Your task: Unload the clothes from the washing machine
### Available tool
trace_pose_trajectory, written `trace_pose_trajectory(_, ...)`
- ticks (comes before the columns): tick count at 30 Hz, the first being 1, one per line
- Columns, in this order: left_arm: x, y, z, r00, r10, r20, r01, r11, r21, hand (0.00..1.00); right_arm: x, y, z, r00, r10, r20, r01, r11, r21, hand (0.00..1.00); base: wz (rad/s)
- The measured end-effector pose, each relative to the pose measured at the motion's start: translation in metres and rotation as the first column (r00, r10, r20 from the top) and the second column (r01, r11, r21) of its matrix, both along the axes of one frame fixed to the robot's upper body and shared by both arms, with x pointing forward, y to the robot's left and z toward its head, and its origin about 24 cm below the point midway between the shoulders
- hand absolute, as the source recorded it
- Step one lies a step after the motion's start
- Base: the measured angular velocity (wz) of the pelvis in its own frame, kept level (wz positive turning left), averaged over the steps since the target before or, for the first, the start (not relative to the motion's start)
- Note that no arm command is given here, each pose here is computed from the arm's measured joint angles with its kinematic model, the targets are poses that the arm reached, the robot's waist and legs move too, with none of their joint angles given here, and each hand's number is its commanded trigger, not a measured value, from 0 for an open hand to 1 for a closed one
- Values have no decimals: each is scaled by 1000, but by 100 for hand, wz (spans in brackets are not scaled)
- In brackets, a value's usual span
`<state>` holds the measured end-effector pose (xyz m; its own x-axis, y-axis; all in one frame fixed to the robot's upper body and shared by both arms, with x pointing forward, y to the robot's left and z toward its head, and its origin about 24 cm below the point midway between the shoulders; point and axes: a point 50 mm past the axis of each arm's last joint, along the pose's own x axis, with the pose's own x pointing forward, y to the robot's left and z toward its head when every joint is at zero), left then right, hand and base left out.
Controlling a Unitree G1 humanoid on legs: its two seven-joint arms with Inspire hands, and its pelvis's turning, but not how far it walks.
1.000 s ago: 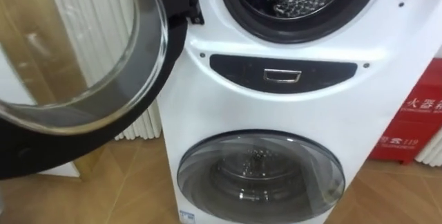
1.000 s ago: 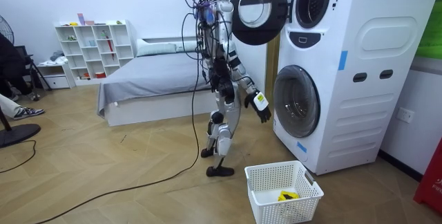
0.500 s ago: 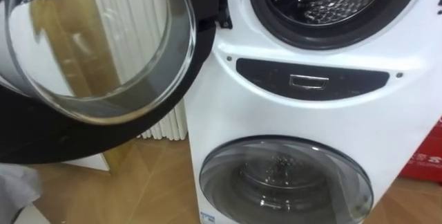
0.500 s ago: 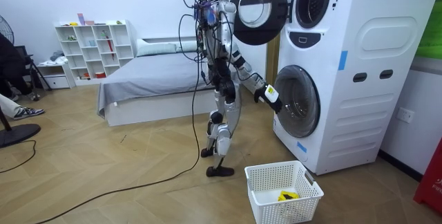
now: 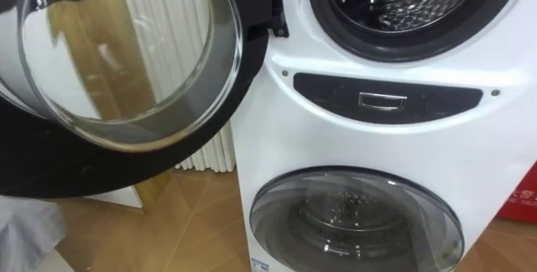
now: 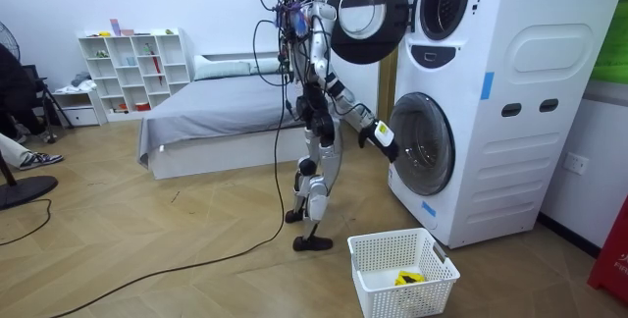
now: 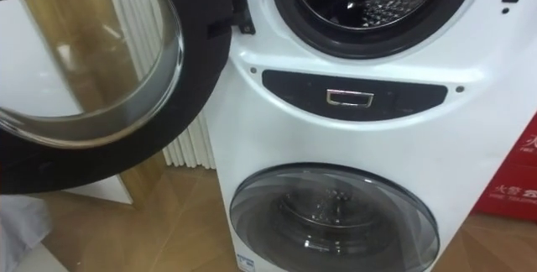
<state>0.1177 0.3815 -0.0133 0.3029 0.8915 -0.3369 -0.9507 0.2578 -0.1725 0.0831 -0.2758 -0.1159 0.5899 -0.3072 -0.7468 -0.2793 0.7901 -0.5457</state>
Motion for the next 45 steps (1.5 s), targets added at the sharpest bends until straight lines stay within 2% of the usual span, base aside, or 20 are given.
trace_pose_trajectory(6,11,2,15,994,-96,59,93,994,53,0,-4,1,-2,998,25,-54,-23,999,29,0,1)
trace_pose_trajectory(8,18,1,25,986,-140,91,133,988,79,0,-4,2,-3,998,29,-60,-27,999,35,0,6)
trace_pose_trajectory(10,33,0,46,964,-218,151,196,969,148,0,-2,2,-3,997,47,-68,-45,998,33,0,8)
trace_pose_trajectory(16,58,-1,84,898,-390,204,324,899,296,0,3,-2,1,995,72,-68,-71,997,23,0,1)
trace_pose_trajectory(18,64,-4,89,884,-421,203,350,884,309,0,3,-4,1,994,81,-73,-80,997,15,0,2)
trace_pose_trajectory(23,70,-8,90,864,-480,153,413,849,331,0,4,-6,2,994,84,-73,-83,996,15,0,16)
trace_pose_trajectory(28,81,-16,96,835,-550,-1,501,759,417,0,12,-4,3,993,102,-67,-100,994,36,0,14)
trace_pose_trajectory(32,84,-18,103,822,-564,-73,531,713,458,0,16,-3,2,990,114,-79,-110,992,53,0,17)
trace_pose_trajectory(42,102,-37,118,725,-634,-271,666,542,512,0,19,-3,-6,979,143,-143,-133,988,71,0,15)
trace_pose_trajectory(45,107,-50,119,673,-642,-368,720,454,525,0,22,1,-7,975,169,-144,-159,984,77,0,8)
